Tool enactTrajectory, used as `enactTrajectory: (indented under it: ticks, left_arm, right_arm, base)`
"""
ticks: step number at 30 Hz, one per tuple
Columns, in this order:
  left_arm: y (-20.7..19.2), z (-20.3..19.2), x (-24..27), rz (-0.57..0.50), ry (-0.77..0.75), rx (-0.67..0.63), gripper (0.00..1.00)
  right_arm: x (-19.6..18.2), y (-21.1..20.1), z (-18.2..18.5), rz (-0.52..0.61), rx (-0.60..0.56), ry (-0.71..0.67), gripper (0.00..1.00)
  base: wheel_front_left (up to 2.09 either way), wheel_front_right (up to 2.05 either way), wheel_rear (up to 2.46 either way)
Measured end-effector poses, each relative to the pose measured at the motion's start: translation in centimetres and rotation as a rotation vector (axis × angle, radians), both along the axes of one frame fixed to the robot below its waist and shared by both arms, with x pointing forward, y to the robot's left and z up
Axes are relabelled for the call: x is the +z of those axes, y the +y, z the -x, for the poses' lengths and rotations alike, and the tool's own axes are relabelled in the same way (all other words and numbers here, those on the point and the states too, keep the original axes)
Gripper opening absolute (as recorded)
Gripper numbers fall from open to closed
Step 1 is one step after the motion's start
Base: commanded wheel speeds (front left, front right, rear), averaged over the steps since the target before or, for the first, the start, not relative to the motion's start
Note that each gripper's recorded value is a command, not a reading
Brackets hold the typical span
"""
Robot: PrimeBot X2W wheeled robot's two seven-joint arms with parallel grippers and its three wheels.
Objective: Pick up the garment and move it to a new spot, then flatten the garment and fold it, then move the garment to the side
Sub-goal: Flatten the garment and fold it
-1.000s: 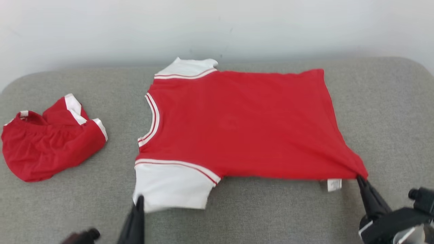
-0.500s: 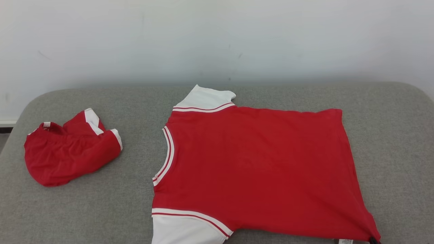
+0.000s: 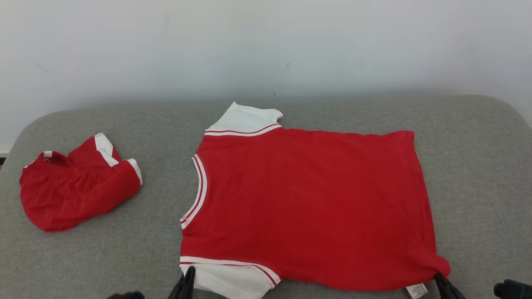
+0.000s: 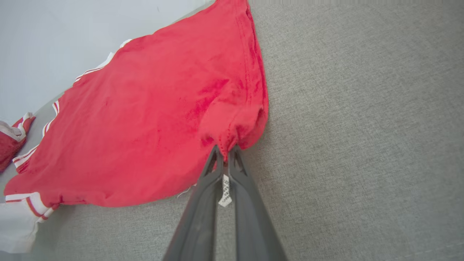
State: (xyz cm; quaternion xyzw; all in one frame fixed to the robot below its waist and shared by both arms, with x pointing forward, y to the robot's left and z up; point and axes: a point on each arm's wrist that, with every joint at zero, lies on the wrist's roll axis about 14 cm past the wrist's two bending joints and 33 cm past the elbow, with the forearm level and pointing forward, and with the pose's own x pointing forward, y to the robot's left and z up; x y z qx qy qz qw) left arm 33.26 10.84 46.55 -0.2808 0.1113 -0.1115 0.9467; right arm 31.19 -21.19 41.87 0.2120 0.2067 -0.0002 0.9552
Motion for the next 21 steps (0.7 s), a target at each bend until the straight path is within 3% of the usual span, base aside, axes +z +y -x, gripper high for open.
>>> enactTrajectory:
  ticks: [11, 21]
  left_arm:
    - [-0.9, -7.2, 3.4, -0.079, -0.105, -0.093, 0.0]
    - [-0.8, -14.2, 2.3, -0.136, -0.068, -0.126, 0.0]
  right_arm:
    - [2.2, 0.0, -4.5, -0.043, -0.002, -0.05, 0.0]
    - [2.0, -0.9, -8.8, -0.036, -0.029, -0.046, 0.0]
  base:
    - [0.0, 0.0, 0.0]
    - [0.0, 0.0, 0.0]
